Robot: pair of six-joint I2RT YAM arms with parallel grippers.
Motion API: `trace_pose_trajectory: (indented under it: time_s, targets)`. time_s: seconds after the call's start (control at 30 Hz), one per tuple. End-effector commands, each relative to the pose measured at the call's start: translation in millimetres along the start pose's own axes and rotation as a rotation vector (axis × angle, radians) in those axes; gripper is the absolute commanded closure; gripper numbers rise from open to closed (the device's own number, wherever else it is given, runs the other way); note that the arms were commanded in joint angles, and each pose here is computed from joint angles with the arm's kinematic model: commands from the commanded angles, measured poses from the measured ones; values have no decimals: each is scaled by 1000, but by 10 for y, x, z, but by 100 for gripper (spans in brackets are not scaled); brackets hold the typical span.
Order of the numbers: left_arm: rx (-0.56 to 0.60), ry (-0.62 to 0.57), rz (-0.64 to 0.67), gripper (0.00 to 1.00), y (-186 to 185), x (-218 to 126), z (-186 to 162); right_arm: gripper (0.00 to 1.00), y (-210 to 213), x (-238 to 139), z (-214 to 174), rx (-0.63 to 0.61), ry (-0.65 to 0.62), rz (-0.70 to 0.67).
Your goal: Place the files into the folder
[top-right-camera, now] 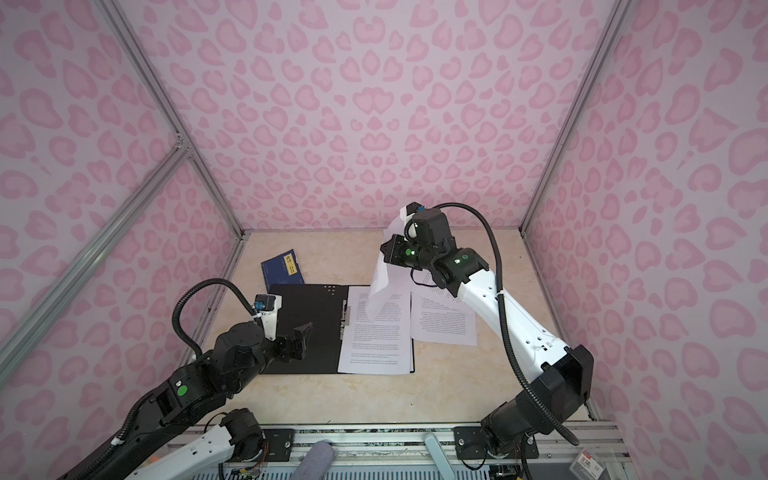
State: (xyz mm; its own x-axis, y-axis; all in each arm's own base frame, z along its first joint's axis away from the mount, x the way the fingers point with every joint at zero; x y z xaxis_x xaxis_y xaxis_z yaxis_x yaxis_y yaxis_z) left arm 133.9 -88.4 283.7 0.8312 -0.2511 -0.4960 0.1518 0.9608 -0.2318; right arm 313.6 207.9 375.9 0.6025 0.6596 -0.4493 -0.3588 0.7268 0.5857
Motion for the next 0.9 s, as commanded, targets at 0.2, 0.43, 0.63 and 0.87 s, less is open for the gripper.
trace_pose_trajectory:
  time_s: [0.2, 0.43, 0.63, 0.87]
  targets:
    - [94, 34, -106, 2, -169, 329, 85, 100, -911, 68, -395, 125, 34, -108]
    - [171, 87, -176, 2, -343, 599, 79, 100, -1487, 325, -1001, 172, 152, -207]
    - [224, 152, -165, 2, -352, 770, -53, 100, -1703, 329, -1400, 255, 117, -319]
    - [223, 148, -151, 2, -341, 809, -69, 100, -1680, 323, -1352, 251, 92, -329]
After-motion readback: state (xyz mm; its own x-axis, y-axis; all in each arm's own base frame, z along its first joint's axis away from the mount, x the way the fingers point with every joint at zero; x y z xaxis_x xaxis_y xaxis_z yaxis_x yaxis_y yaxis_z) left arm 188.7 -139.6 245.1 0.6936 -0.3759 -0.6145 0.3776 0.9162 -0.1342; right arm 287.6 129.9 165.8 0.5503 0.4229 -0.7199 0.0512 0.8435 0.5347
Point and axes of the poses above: each gripper's point midway between its finger pads, its own x axis out along the fingers, its own y axis along the line the jaws close on, z = x × y, the point moved 10 cm from there along -x, back along the fingers, and after that the axes turned 6 degrees about -x, right-handed, at the moved point
